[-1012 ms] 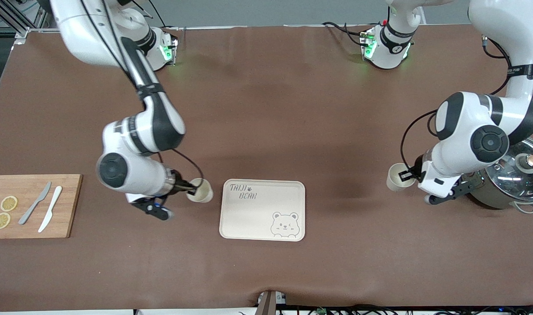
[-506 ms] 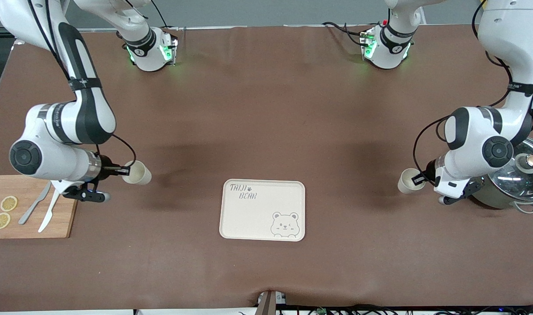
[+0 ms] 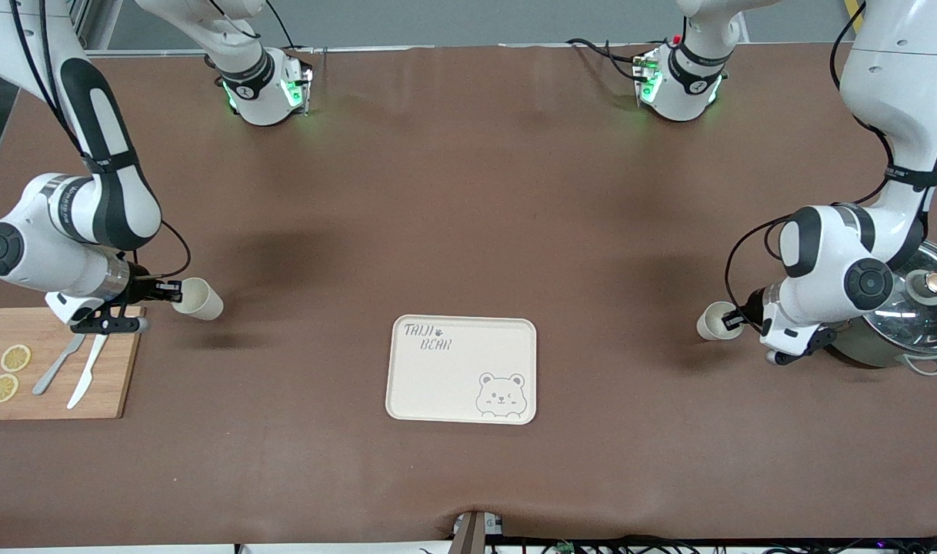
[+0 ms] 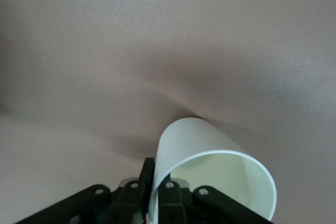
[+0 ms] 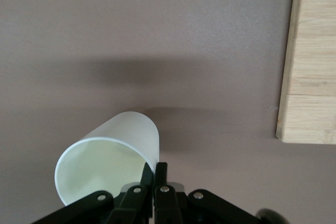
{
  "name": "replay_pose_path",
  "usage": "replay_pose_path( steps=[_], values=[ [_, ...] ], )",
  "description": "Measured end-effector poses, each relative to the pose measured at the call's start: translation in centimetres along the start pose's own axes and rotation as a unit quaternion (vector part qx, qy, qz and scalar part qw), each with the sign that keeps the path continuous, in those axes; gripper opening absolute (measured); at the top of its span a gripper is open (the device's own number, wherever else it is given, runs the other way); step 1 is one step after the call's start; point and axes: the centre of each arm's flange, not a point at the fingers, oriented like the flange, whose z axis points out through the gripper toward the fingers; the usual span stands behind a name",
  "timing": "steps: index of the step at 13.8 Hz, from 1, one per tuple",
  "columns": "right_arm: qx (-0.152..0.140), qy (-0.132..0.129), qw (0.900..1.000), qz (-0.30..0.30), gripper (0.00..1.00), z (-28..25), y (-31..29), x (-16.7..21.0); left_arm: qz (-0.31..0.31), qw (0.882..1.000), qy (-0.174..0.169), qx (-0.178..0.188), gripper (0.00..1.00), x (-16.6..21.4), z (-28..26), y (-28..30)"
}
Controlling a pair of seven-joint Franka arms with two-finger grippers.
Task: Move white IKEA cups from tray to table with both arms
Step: 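Lower the cups onto the table and open both grippers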
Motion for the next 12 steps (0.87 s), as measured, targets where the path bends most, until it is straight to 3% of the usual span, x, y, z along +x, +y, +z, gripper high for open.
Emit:
replay_pose_path(
  steps=[4, 7, 8, 9, 12],
  values=[
    [0.003, -0.008, 1.0, -0.001, 0.02, 0.9, 1.1, -0.5, 0.002, 1.0, 0.018, -0.008, 0.56, 1.1, -2.1, 0.6],
    [0.005, -0.019, 1.0, 0.001, 0.02, 2.1, 1.3, -0.6, 0.007, 1.0, 0.021, -0.003, 0.85, 1.4, -6.6, 1.3],
    [0.005, -0.019, 1.0, 0.001, 0.08, 2.1, 1.2, -0.5, 0.01, 1.0, 0.019, 0.001, 0.96, 1.2, -8.6, 1.7],
    [0.006, -0.02, 1.0, 0.0, 0.16, 2.2, 1.2, -0.5, 0.012, 1.0, 0.02, 0.003, 1.0, 1.1, -10.9, 2.0],
    [0.011, -0.031, 0.999, -0.009, 0.5, -0.2, 0.7, 0.8, 0.03, 0.999, 0.034, 0.006, 1.0, 0.7, -17.1, 2.2]
  ],
)
